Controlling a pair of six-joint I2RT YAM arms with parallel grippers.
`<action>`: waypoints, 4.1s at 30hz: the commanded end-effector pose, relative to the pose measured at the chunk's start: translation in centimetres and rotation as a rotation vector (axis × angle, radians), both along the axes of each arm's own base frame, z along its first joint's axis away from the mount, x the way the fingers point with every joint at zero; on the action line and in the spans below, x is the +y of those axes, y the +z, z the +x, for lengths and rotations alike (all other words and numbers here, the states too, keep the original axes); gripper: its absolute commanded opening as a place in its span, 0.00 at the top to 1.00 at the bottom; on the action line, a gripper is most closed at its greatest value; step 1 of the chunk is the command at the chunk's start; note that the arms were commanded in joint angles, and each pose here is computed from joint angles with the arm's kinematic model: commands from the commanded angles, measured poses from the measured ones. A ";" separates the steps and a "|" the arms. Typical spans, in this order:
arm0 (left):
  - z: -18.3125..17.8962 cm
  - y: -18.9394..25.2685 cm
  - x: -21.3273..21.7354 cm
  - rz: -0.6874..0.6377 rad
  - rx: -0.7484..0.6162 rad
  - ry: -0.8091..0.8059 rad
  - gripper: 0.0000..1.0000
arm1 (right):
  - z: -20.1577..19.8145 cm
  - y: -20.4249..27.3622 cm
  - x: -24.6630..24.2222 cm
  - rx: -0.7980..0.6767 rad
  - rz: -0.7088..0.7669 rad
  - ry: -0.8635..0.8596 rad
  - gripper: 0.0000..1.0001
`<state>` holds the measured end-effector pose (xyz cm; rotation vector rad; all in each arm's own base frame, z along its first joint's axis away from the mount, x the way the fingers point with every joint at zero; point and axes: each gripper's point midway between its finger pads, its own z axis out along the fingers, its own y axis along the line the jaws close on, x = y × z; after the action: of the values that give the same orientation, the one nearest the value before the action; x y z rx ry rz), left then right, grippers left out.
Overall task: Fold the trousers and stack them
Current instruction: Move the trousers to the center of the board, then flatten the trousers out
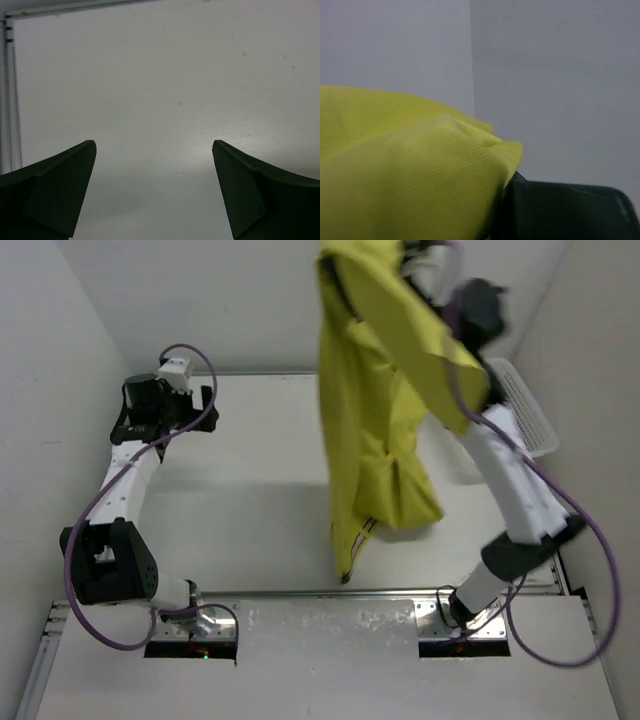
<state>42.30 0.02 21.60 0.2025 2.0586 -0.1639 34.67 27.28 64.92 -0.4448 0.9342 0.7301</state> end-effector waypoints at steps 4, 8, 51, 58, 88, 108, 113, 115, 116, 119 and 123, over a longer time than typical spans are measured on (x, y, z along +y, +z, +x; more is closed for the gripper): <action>0.4 5.5 4.2 -0.062 -0.137 0.171 0.00 | 7.9 -33.5 9.1 0.728 -0.697 0.085 0.21; 0.4 4.7 3.9 -0.041 -0.121 0.138 0.00 | 9.0 -35.9 1.2 0.816 -0.789 -0.117 0.01; 0.0 -9.9 -4.0 0.323 0.295 -0.207 0.05 | 24.8 -45.8 -34.1 1.150 -0.512 -0.831 0.08; 0.2 -9.5 2.5 0.235 0.329 -0.013 0.04 | 19.3 -34.2 -30.7 0.971 -0.458 -0.840 0.01; 4.2 -7.7 -6.0 0.305 0.343 -0.263 0.05 | -7.5 -59.3 -14.7 1.573 -0.484 -0.305 0.24; 0.7 -7.0 -5.1 0.236 0.358 -0.207 0.05 | 15.2 -66.4 -8.6 1.682 -0.622 -0.391 0.52; 1.4 -6.3 -4.7 0.143 0.348 -0.206 0.05 | 8.4 -66.6 0.3 1.372 -1.064 -0.053 1.00; 1.5 -6.3 -4.5 0.118 0.351 -0.197 0.05 | 3.1 -67.4 3.3 1.288 -1.250 0.119 1.00; 1.8 -6.3 -4.2 0.111 0.349 -0.191 0.05 | 1.8 -66.3 4.1 1.178 -1.333 0.185 1.00; 2.2 -6.0 -3.8 0.109 0.342 -0.183 0.05 | -3.9 -64.7 7.1 0.981 -1.468 0.341 1.00; 3.2 -5.0 -4.1 0.085 0.305 -0.185 0.05 | -7.3 -60.9 9.4 0.750 -1.521 0.352 1.00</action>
<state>43.46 -3.17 13.79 0.4557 2.4532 -0.1909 28.00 37.06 -0.49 -1.6441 2.2858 0.3535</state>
